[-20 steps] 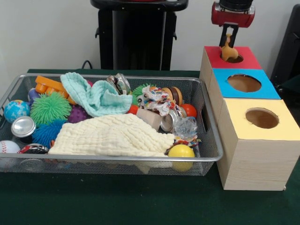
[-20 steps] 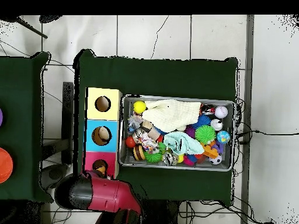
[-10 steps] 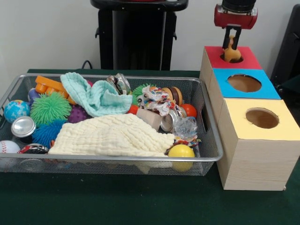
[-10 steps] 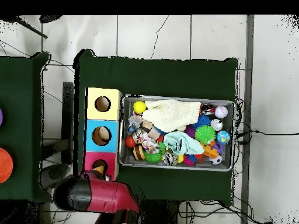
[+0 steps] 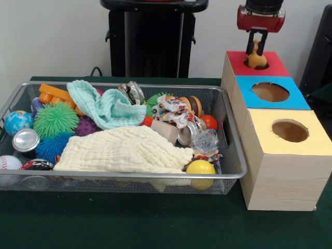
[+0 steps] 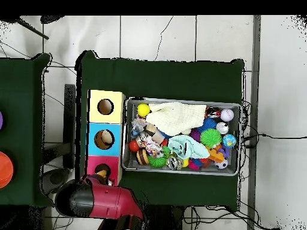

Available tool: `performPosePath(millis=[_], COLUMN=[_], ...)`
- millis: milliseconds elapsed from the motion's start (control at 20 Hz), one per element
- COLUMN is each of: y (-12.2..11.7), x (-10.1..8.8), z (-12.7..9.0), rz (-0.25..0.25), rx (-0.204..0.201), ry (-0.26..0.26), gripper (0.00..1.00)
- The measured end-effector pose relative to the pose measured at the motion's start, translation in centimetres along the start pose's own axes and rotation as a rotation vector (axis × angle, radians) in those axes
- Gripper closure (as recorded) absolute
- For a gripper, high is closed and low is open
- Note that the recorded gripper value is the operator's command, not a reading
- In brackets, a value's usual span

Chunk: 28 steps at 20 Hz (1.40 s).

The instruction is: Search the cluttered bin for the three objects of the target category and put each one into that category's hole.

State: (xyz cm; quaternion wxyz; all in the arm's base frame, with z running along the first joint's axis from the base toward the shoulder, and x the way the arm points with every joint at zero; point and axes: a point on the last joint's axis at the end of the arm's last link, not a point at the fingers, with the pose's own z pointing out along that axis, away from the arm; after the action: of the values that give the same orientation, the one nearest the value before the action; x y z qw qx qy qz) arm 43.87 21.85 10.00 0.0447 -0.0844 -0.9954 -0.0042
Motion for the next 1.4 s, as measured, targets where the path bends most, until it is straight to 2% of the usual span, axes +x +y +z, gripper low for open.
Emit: performPosePath(millis=[850, 1400], y=[0.2, 1.4], x=[0.0, 0.3], z=[0.0, -0.2], rz=[-0.006, -0.032], rx=[-0.001, 0.0], ry=[-0.012, -0.009], gripper=[0.0, 0.0])
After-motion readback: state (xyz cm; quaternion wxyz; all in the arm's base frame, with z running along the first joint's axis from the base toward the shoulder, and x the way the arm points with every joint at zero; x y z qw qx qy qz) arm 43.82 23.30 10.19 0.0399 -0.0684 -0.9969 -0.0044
